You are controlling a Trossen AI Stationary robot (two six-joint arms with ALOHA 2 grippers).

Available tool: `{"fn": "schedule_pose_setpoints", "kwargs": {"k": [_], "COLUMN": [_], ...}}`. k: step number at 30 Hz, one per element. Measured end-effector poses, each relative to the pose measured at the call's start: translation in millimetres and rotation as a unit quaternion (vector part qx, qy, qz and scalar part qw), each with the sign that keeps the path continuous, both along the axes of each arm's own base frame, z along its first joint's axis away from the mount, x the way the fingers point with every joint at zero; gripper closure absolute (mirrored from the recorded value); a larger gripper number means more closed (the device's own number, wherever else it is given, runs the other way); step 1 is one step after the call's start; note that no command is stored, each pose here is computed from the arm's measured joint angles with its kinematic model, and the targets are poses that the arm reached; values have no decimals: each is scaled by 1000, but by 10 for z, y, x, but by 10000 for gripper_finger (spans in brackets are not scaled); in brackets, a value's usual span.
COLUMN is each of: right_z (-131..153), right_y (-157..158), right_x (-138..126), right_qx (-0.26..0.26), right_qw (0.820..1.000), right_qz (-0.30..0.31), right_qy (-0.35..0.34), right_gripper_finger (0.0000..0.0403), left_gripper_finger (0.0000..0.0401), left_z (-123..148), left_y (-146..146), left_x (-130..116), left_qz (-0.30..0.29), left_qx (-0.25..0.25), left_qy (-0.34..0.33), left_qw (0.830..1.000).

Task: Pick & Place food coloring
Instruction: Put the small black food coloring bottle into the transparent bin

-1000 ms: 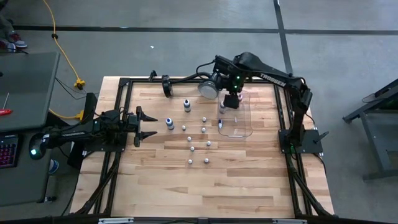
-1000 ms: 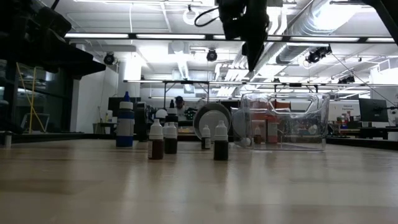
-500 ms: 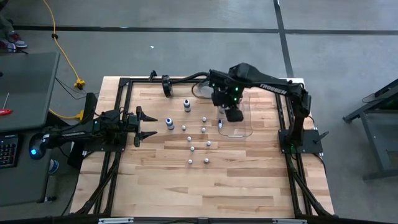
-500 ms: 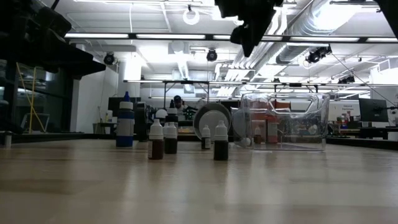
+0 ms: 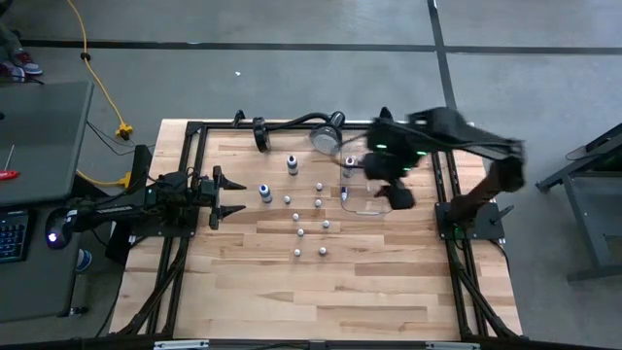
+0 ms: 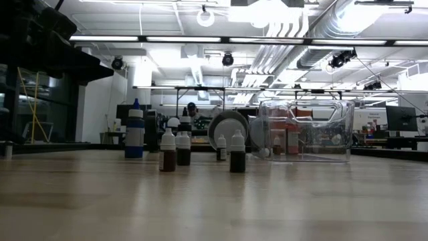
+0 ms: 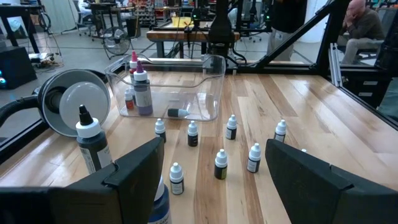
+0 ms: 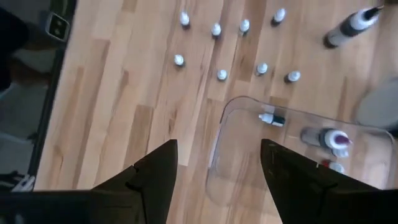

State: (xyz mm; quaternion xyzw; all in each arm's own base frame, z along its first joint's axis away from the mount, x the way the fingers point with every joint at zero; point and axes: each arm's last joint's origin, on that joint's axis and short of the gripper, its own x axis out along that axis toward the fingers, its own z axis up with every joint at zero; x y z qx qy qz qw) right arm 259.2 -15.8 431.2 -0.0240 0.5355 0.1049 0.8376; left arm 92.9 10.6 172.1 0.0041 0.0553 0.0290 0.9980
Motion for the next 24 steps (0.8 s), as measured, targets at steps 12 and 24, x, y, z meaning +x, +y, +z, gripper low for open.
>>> {"fn": "schedule_pose_setpoints", "kwargs": {"k": [12, 24], "right_z": [-361, -1307], "right_y": [341, 717], "right_x": [-1146, -1042], "right_qx": [16, 110], "right_qw": [998, 992], "right_qz": [-64, -52], "right_qy": [-1, -27], "right_gripper_finger": [186, 186], "left_gripper_finger": [123, 123], "left_z": [0, 0], "left_y": [0, 0], "left_x": [0, 0], "left_qz": [0, 0], "left_qx": [0, 0], "left_qy": [0, 0], "left_qw": [1000, 1000]}}
